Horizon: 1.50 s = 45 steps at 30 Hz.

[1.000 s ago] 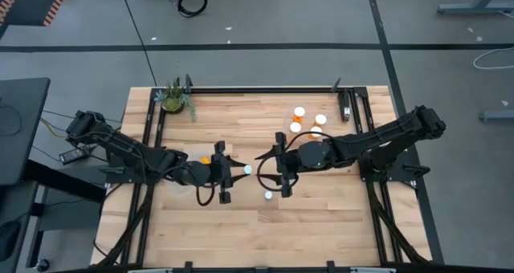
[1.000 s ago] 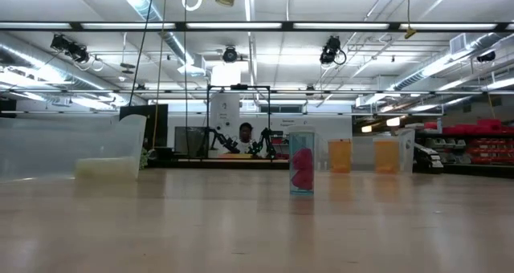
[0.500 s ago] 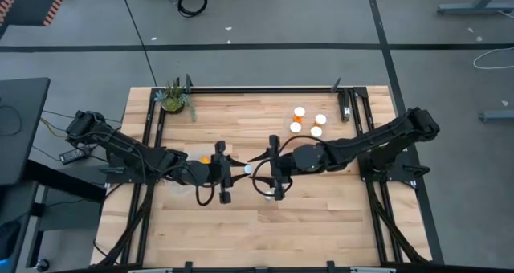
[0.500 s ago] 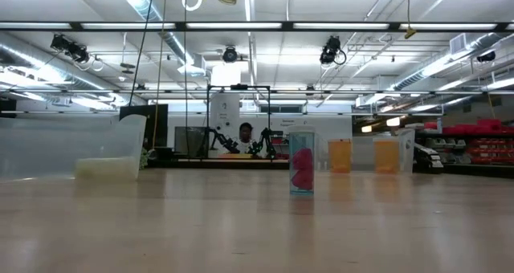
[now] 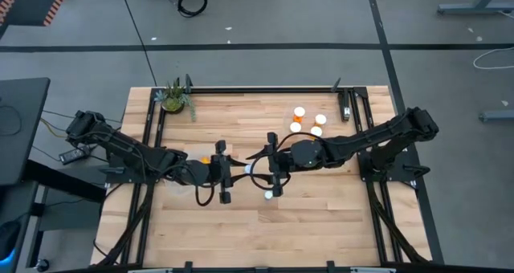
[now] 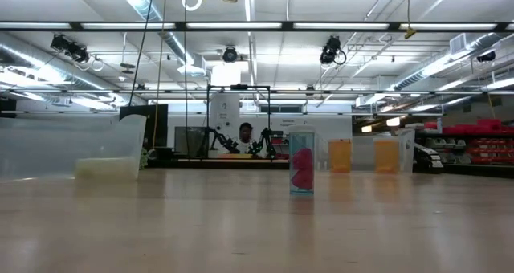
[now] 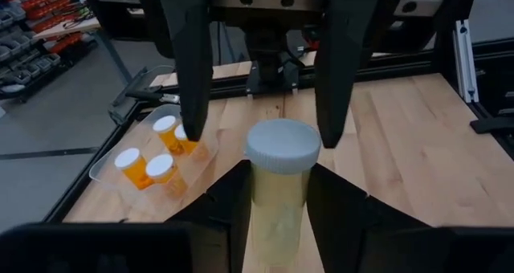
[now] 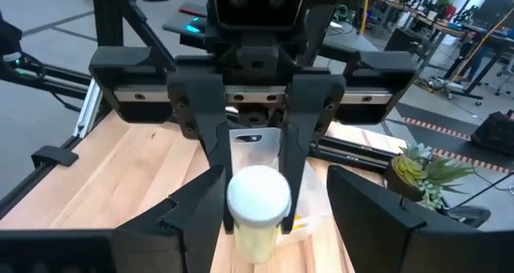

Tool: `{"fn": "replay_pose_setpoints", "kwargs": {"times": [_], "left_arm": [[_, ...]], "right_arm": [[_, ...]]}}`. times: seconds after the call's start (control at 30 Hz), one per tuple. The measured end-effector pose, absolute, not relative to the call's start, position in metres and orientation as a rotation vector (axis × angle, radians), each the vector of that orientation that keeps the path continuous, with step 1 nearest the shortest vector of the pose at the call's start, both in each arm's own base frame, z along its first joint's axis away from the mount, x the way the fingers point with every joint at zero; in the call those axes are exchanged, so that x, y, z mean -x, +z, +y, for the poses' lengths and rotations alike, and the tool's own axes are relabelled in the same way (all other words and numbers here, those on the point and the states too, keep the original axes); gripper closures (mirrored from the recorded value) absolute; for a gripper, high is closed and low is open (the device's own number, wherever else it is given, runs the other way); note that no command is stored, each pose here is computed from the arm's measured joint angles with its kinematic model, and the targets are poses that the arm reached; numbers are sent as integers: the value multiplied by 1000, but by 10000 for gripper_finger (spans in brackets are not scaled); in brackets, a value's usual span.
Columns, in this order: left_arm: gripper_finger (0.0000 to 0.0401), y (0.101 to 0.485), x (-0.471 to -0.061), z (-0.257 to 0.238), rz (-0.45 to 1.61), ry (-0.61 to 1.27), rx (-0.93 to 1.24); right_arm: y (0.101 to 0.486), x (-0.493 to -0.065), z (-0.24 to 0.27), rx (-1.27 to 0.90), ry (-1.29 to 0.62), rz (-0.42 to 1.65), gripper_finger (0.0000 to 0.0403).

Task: Pick and place medicine bottles into bin by pill shape (circle, oval)
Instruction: Remove small yellow pill bottle from the left transparent bin

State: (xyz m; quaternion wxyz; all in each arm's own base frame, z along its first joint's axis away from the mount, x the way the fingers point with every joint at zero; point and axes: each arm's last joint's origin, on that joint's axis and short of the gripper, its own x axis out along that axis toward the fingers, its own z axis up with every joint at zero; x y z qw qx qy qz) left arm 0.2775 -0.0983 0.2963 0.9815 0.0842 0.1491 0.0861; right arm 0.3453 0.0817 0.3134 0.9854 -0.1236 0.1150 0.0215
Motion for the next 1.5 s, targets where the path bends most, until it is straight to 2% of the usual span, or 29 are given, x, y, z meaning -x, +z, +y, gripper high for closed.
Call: {"fn": "replay_pose_setpoints", "kwargs": {"times": [0.53,0.93,1.13,1.5], "left_arm": [[280,300,-279,-99,261,171,-184],[276,301,-279,-99,260,172,-181],[257,301,-279,-99,259,173,-180],[216,299,-278,-98,275,177,-189]], "right_arm": [[313,-346,77,247,36,240,178],[313,-346,77,248,37,242,221],[313,-346,77,248,37,242,236],[312,-346,77,251,30,246,238]]}}
